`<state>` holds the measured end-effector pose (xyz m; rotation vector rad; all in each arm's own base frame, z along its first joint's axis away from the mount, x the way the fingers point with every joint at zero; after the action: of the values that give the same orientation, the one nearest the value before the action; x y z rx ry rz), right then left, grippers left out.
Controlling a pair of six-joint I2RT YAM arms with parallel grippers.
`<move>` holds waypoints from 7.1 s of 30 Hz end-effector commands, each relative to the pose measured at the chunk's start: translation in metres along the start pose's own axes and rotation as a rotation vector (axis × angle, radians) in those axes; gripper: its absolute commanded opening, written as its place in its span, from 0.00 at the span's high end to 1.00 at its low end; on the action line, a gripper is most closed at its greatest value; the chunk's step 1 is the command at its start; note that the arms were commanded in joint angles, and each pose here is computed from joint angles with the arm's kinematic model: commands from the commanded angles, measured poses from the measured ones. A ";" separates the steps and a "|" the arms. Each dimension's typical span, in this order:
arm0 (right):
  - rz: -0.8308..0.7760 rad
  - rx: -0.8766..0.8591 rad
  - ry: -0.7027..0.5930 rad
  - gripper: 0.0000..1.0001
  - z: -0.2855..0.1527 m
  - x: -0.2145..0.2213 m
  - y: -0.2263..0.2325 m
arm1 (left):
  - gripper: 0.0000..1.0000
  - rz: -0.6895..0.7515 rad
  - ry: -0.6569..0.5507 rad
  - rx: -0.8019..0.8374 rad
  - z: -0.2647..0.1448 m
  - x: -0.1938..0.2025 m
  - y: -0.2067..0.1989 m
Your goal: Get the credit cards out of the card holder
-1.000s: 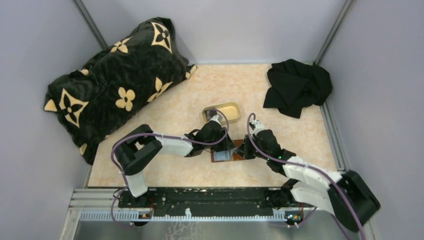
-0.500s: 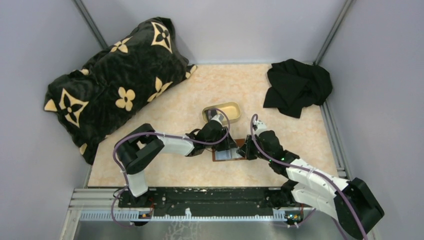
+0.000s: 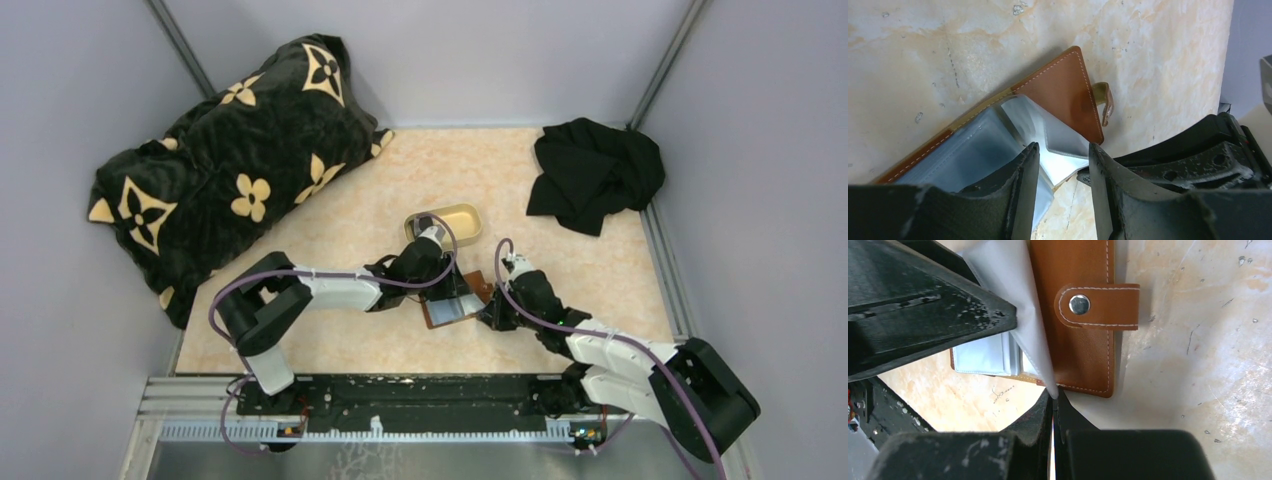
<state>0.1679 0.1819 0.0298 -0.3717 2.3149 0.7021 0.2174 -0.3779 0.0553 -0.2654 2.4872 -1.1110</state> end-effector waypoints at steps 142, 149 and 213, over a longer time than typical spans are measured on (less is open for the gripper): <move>-0.017 -0.086 0.060 1.00 0.043 -0.026 0.004 | 0.58 0.126 0.037 0.051 -0.025 -0.025 0.017; -0.010 -0.087 0.060 1.00 0.043 -0.023 0.003 | 0.58 0.100 0.083 0.146 -0.025 -0.016 -0.002; -0.085 -0.022 -0.021 1.00 0.041 -0.080 -0.003 | 1.00 0.116 0.187 0.289 -0.016 0.005 -0.046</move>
<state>0.2308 0.2094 0.0337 -0.4493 2.3429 0.7368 0.2045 -0.3905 0.0981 0.0324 2.4173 -1.4740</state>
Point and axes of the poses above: each gripper's point midway between its finger pads, its own z axis out along the fingers, its own y axis along the line the jaws close on, x = y × z, the point moved 2 cm from there along -z, back along the fingers, and after that the axes turned 13 degrees about -z, right-handed, at the moved point
